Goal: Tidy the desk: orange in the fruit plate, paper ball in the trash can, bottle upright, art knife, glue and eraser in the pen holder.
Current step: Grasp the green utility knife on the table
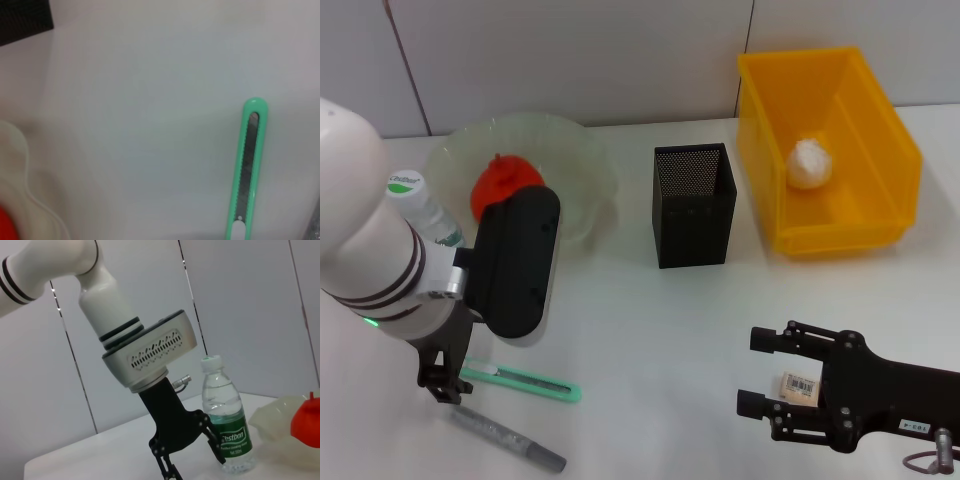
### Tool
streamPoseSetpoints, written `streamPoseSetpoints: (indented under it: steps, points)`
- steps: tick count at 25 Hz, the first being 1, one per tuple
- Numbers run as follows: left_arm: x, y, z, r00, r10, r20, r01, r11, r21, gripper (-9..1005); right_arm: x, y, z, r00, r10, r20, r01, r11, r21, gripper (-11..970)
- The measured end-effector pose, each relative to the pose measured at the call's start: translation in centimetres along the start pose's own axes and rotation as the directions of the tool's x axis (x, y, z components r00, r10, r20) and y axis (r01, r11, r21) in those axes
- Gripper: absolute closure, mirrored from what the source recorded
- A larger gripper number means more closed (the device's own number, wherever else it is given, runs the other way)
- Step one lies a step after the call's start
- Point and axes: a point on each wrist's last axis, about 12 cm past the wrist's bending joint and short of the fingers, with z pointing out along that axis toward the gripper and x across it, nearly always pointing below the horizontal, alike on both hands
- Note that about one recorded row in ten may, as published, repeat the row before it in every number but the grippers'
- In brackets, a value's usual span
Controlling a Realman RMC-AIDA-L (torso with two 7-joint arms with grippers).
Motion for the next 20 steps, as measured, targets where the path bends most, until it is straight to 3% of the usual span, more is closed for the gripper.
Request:
streamPoseSetpoints:
  steps: [12, 17, 20]
  points:
    - [-0.1, 0.4, 1.0, 1.000, 0.021, -0.015, -0.021, 1.000, 0.007, 284, 0.1, 0.0, 0.1, 1.000, 0.009, 0.001, -0.009, 1.000, -0.002, 197]
    - [-0.1, 0.5, 1.3, 0.999, 0.029, -0.016, -0.028, 1.000, 0.002, 394, 0.1, 0.0, 0.1, 1.000, 0.012, 0.001, -0.012, 1.000, -0.002, 197]
    - [-0.1, 0.5, 1.6, 0.999, 0.033, -0.020, -0.033, 0.999, 0.006, 396, 0.1, 0.0, 0.1, 1.000, 0.014, 0.002, -0.014, 1.000, -0.001, 197]
